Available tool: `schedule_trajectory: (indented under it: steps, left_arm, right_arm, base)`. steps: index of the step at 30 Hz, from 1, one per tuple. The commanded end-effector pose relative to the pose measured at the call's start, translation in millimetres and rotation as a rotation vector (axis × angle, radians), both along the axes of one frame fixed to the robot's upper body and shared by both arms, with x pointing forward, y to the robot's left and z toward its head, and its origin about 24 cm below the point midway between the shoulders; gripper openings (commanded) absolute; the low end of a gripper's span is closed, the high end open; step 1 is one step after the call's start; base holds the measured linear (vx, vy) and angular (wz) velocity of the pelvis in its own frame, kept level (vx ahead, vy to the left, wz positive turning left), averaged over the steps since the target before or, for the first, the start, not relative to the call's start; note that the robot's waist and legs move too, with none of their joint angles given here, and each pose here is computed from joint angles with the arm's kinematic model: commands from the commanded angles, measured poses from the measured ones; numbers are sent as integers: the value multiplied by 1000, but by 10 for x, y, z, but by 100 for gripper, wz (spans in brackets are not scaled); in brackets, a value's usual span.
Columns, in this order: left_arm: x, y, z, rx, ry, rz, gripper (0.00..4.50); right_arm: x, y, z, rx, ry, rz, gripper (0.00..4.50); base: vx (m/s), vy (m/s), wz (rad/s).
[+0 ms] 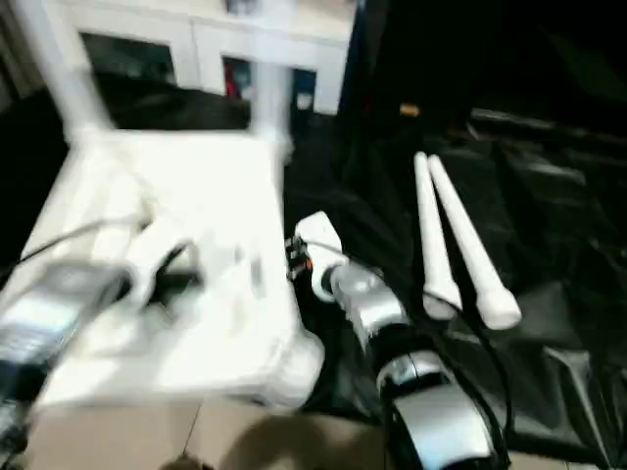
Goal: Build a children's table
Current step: Rotate table base
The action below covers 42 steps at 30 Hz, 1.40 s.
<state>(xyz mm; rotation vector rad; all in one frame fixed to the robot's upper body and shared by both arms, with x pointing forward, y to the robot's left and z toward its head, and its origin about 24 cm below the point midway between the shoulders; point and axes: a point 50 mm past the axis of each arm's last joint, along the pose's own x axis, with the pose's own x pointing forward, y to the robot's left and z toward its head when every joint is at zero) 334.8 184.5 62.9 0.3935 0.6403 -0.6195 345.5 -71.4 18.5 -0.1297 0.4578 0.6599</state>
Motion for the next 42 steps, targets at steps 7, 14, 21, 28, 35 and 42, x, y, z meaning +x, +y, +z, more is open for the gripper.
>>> schedule_trajectory:
  steps: [7, 14, 21, 28, 35, 42]
  left_arm:
    - [373, 138, 58, 247, -267, 111, 0]
    - [397, 38, 149, 52, -344, 136, 0]
    - [193, -120, 295, -161, -406, 41, 41]
    - [-179, -403, 486, -347, -413, -176, 83]
    - [-479, -602, 506, -426, -318, -365, 124]
    - [-582, -711, 558, -426, -283, -434, 174]
  right_arm:
    - [96, -205, 237, -12, -117, -64, 9]
    - [116, -457, 354, 1, -155, -183, 9]
    - [147, -741, 538, 47, -197, -333, 54]
    - [160, -852, 728, 43, -207, -420, 110]
    - [169, -1053, 792, -103, -189, -515, 162]
    - [96, -1174, 794, -149, -105, -564, 216]
  base:
    - [0, 0, 0]
    - [0, 0, 0]
    - [0, 0, 0]
    - [0, 0, 0]
    - [0, 0, 0]
    - [0, 0, 0]
